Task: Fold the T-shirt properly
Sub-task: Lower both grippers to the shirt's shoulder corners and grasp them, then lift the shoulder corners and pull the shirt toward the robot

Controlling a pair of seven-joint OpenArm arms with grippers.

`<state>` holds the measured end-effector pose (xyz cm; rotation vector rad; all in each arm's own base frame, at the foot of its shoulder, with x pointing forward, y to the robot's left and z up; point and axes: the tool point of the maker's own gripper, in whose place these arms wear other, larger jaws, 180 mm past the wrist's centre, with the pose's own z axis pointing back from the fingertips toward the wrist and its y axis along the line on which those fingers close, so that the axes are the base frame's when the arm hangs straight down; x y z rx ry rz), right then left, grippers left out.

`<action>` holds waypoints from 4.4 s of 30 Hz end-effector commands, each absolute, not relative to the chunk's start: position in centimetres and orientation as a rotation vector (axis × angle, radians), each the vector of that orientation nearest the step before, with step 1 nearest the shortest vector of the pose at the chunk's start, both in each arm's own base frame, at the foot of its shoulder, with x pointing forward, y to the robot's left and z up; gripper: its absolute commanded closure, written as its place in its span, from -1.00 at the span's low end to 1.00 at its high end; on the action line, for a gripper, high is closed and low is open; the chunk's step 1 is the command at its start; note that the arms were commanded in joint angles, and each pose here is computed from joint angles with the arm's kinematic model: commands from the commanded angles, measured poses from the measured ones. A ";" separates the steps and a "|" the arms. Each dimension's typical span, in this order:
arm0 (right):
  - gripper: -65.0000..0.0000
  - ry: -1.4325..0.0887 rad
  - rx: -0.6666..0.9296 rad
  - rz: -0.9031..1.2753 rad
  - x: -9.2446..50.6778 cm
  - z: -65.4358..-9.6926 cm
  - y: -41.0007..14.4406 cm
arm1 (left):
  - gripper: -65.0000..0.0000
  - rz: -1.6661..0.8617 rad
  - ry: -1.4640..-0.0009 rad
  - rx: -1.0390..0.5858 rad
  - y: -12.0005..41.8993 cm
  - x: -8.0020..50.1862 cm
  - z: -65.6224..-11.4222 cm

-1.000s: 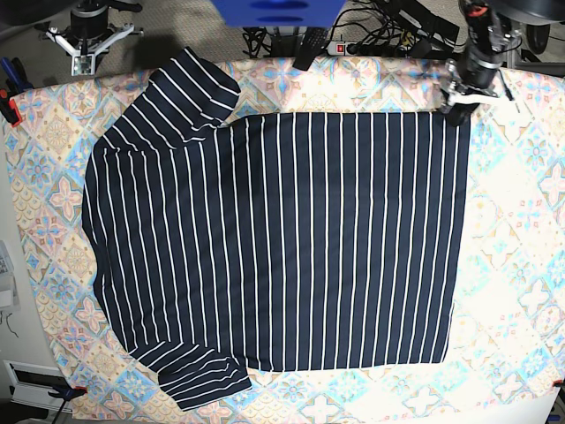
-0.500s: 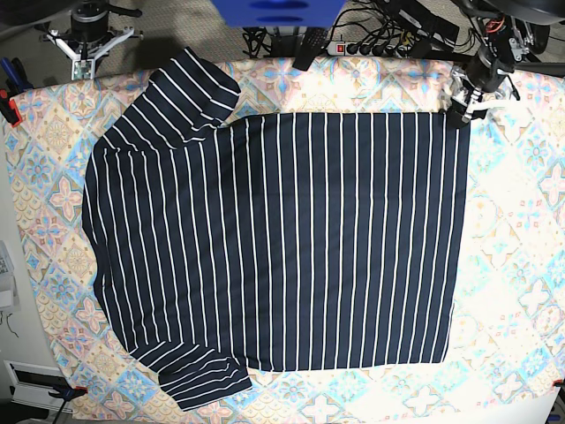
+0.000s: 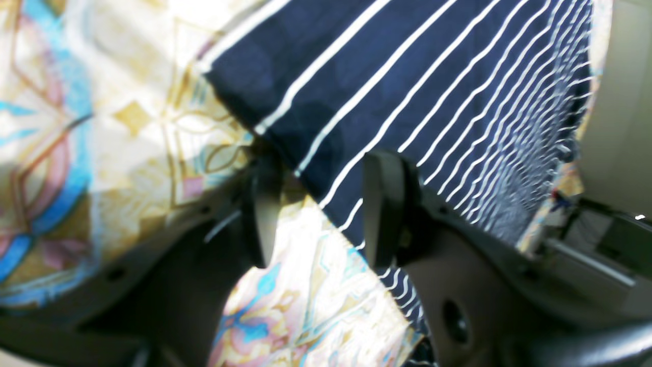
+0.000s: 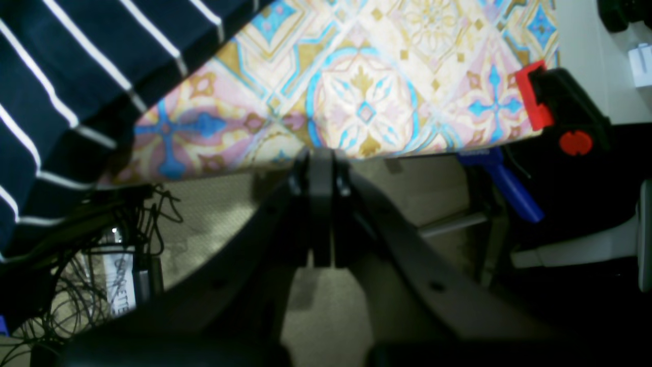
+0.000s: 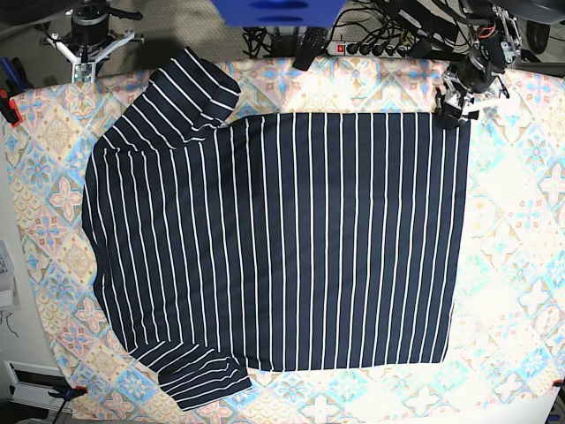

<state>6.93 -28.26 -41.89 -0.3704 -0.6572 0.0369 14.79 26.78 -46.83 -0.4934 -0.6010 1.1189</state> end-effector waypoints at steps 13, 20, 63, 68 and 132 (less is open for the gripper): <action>1.00 -0.672 -0.374 0.055 7.0 -41.4 -28.1 | 0.51 1.165 -0.548 -0.501 26.7 15.7 -49.1; 0.87 -0.701 -0.253 0.104 8.1 -41.9 -23.3 | 1.00 1.156 -0.523 -0.517 26.2 15.5 -49.2; 0.15 -0.580 -0.067 -0.187 11.4 -45.3 -21.7 | 1.00 1.151 -0.520 -0.513 26.4 15.6 -49.1; 0.15 -0.547 -0.039 -0.176 11.0 -46.6 -20.5 | 1.00 1.152 -0.522 -0.512 26.5 15.6 -49.1; 1.00 -0.675 -0.125 -0.390 10.0 -40.7 -28.6 | 1.00 0.990 -0.580 -0.435 26.9 11.8 -43.9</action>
